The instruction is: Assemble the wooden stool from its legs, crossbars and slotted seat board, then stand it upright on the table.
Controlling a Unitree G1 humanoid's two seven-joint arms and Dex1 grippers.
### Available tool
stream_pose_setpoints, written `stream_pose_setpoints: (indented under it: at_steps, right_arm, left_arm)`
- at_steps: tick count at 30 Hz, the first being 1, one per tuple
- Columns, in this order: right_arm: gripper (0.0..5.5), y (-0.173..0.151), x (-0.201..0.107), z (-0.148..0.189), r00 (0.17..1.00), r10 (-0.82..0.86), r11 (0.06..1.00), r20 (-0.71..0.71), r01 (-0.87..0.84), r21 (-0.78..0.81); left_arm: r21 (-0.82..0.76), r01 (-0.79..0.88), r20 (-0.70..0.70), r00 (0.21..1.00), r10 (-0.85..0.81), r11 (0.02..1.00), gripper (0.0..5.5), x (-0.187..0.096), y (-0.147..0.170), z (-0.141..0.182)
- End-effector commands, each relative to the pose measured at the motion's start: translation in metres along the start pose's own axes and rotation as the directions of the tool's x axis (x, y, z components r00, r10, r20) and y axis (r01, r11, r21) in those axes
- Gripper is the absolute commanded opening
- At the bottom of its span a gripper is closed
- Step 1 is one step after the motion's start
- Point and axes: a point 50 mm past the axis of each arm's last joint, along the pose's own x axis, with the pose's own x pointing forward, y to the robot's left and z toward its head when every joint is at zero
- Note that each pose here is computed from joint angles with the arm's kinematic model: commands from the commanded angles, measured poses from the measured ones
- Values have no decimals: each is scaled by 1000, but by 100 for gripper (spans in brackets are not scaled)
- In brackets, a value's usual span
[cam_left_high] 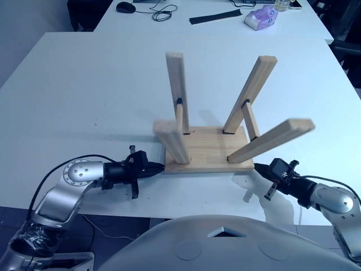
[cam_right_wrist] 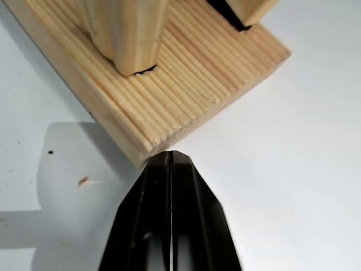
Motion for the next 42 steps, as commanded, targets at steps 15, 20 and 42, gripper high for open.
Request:
stream_pose_setpoints:
  at_steps: [15,20,42]
  right_arm:
    - [2,26,-32,68,974,139,990,177,-135,-37]
    - [2,30,-37,68,968,171,985,186,-168,-30]
    - [2,24,-55,89,930,316,947,189,-322,5]
  left_arm:
    - [-44,111,162,981,-103,993,26,-24,-20,52]
    - [-60,138,186,974,-125,989,26,-37,-21,67]
    - [-193,173,182,974,-138,966,26,-51,-20,69]
